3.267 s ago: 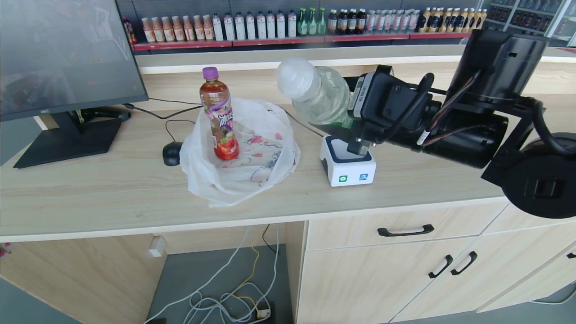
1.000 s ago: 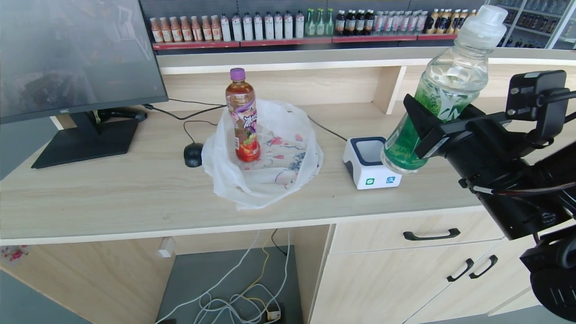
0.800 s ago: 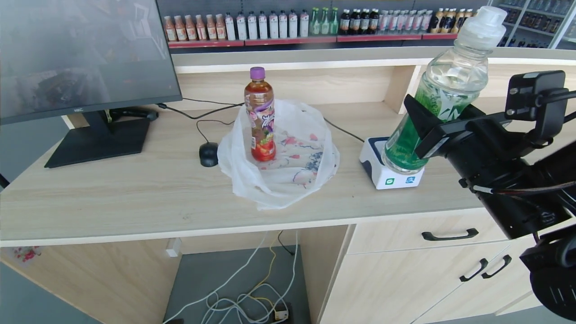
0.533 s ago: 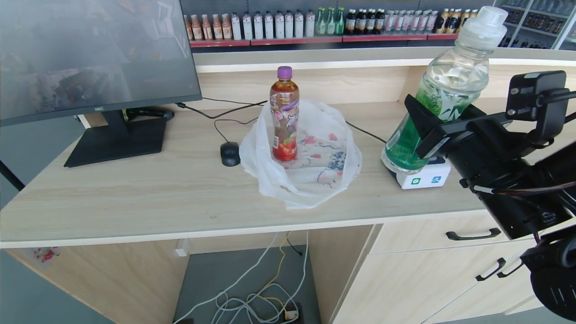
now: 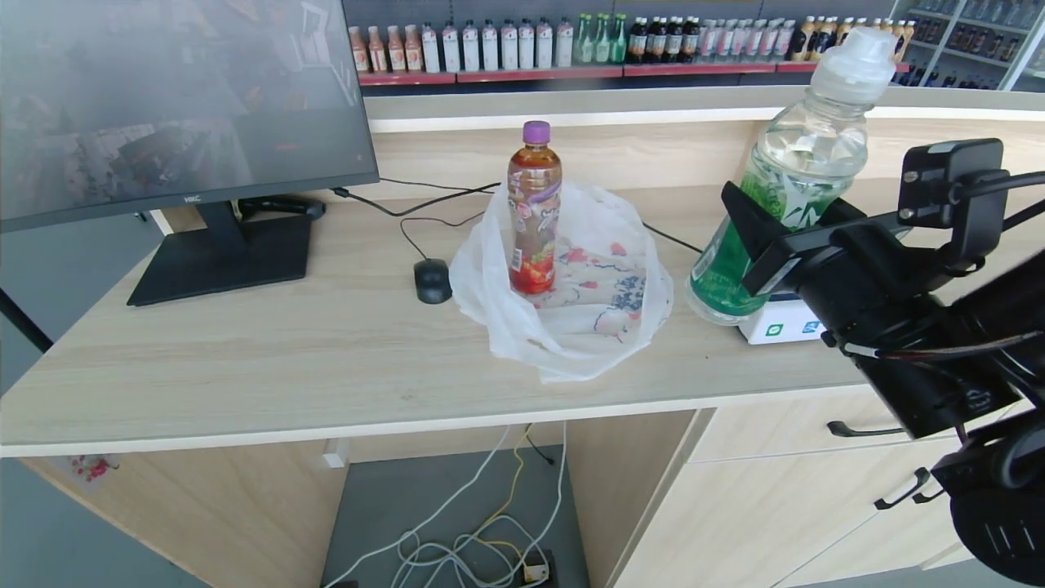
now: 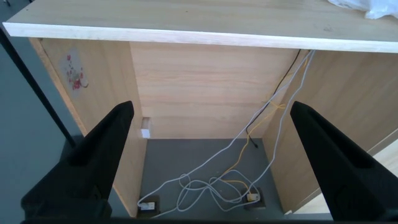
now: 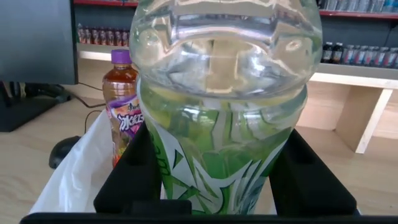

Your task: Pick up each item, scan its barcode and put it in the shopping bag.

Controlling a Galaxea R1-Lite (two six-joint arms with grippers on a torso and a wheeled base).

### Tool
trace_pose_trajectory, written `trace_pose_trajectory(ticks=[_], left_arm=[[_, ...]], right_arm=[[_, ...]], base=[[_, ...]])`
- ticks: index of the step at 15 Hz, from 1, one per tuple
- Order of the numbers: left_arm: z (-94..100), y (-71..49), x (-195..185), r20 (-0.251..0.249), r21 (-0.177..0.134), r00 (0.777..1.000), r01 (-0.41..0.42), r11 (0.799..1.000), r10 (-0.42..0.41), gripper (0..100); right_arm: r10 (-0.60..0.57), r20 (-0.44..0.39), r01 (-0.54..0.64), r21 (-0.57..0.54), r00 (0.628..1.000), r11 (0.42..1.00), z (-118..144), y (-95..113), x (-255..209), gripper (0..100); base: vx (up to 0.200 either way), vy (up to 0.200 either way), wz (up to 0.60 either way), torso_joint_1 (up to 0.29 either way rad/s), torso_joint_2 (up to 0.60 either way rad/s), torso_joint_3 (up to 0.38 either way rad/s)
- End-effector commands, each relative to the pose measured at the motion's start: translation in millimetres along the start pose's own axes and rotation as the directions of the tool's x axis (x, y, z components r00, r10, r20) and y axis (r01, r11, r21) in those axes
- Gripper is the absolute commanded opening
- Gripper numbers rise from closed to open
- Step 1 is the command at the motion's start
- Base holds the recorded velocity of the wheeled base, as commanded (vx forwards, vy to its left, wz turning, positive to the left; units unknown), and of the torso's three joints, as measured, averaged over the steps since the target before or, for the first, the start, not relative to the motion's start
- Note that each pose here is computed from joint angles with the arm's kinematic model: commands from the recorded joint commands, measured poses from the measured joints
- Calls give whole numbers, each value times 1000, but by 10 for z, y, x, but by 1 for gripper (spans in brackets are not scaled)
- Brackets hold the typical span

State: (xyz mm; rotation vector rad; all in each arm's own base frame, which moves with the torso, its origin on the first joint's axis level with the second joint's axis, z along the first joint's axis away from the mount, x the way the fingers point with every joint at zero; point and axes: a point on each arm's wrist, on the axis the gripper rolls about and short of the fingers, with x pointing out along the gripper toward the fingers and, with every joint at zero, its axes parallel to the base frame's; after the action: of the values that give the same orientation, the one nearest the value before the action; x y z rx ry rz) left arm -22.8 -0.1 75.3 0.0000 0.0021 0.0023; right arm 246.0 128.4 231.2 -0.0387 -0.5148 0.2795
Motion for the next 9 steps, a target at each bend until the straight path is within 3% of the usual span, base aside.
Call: trace_pose_trajectory(ticks=[1,4,9], left_arm=[[0,0,0,1,0,1000,-1,1000,1,100],[0,0,0,1,0,1000,-1,1000,1,100],[0,0,0,1,0,1000,-1,1000,1,100]], right_arm=[[31,-39,-30,5,999,1000,-163,114,54,0],[36,-38,-36,11,999,999,-351,215,271,0],[27,2,-27,20,1000,999,-438,277,496,0]], base=[[0,0,0,0,0,0],[0,0,0,0,0,0],[0,0,0,0,0,0]])
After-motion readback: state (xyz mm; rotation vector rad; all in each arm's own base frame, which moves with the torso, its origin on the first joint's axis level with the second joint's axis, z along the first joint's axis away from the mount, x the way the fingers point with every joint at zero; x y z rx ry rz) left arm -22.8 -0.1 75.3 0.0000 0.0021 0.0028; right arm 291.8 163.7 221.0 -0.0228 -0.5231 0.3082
